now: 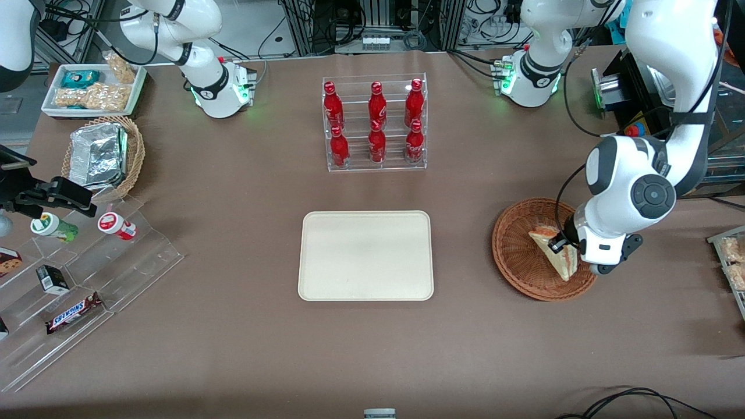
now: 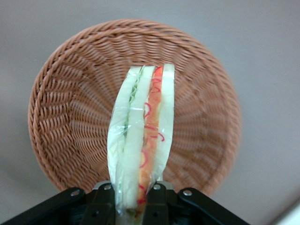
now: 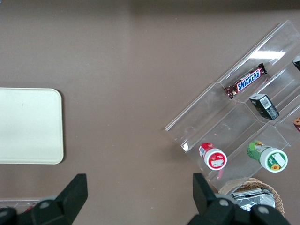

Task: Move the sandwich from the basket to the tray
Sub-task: 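Carry the held sandwich over to the cream tray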

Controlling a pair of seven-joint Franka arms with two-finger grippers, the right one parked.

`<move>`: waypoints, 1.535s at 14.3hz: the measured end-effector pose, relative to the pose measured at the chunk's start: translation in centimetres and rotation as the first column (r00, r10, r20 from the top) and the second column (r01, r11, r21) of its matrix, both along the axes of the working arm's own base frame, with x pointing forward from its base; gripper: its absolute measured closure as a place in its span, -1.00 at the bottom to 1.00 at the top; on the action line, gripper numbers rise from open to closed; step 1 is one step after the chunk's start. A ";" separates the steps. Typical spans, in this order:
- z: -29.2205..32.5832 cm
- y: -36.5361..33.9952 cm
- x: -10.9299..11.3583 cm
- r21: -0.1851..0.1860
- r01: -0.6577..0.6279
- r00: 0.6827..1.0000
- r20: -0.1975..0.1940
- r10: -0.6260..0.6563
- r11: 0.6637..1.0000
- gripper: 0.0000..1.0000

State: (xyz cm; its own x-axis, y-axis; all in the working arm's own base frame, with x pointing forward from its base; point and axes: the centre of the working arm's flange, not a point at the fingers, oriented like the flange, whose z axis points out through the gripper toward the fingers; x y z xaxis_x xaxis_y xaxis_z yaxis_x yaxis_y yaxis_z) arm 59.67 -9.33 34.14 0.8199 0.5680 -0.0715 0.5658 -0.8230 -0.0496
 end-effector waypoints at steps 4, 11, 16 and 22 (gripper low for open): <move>2.7 -10.7 -1.7 -0.005 0.199 0.980 0.015 -0.199 0.980 0.70; -3.3 -31.6 -7.0 -0.052 0.514 0.858 0.013 -0.514 0.856 0.70; -9.4 -39.4 -6.7 -0.087 0.537 0.843 0.009 -0.538 0.839 0.70; -10.3 -42.8 -6.9 -0.057 0.472 0.882 0.041 -0.470 0.880 0.70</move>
